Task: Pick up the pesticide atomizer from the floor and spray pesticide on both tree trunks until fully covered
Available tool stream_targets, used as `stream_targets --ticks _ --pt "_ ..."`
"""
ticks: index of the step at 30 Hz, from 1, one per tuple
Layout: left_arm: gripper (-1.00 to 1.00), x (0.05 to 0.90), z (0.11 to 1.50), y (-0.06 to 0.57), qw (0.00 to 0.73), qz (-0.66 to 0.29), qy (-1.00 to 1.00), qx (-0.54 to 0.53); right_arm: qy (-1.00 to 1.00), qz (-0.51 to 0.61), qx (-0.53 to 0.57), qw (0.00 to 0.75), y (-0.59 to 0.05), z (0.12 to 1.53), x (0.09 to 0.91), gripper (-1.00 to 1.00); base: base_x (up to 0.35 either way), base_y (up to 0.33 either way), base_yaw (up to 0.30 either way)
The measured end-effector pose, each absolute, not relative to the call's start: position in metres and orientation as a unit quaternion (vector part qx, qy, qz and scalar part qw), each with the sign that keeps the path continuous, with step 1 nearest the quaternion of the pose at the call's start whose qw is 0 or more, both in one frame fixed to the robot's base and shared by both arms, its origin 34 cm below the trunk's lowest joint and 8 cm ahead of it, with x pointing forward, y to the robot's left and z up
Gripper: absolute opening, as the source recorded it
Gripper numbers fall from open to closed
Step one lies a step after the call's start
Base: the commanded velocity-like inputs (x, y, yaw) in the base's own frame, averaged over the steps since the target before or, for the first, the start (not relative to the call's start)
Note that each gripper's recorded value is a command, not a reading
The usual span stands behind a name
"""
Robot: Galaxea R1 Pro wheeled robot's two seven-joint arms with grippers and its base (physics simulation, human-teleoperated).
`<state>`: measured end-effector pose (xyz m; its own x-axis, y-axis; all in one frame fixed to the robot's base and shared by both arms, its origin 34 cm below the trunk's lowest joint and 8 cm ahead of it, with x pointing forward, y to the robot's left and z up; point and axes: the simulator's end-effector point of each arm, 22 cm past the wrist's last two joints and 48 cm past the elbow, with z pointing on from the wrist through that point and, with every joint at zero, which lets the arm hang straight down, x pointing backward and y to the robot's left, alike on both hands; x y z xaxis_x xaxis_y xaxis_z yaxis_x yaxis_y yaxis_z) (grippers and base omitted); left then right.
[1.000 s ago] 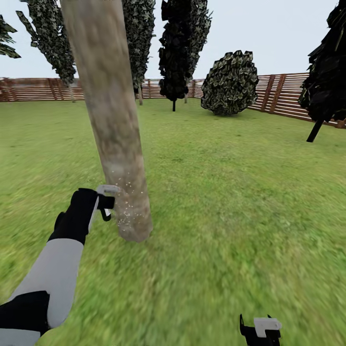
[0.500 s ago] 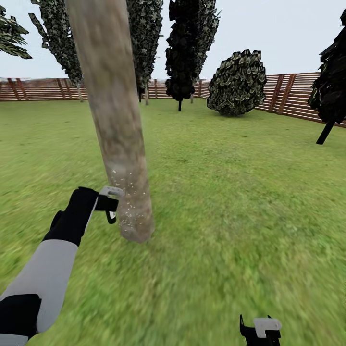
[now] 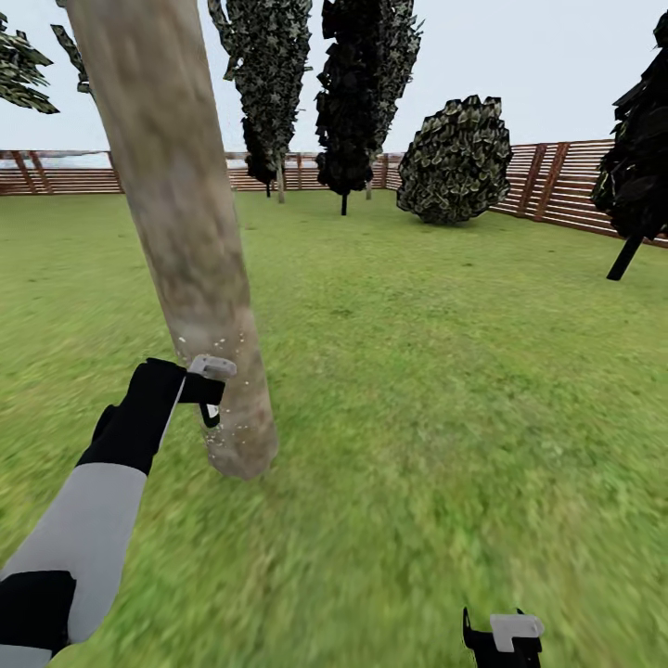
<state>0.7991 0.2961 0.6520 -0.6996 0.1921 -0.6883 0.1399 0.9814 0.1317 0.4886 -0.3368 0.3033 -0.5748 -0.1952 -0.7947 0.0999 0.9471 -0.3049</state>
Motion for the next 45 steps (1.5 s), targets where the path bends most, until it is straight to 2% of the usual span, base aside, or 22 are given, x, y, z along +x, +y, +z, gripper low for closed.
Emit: stream_targets --ticks 7,28,38,45 --pt "-1.0 0.796 0.649 0.32 0.371 0.052 0.923 0.083 0.872 -0.16 -0.027 0.461 -0.337 0.304 0.489 1.0 0.002 -0.274 0.057" --pt "-1.0 0.781 0.622 0.349 0.346 0.095 0.931 0.063 0.873 -0.159 -0.027 0.461 -0.335 0.303 0.489 1.0 0.0 -0.274 0.268" --pt "-1.0 0.781 0.622 0.344 0.347 0.093 0.931 0.065 0.872 -0.16 -0.027 0.461 -0.336 0.304 0.489 1.0 0.034 -0.274 0.015" --pt "-1.0 0.772 0.606 0.371 0.331 0.102 0.938 0.026 0.872 -0.16 -0.027 0.461 -0.336 0.304 0.489 1.0 0.08 -0.274 0.001"
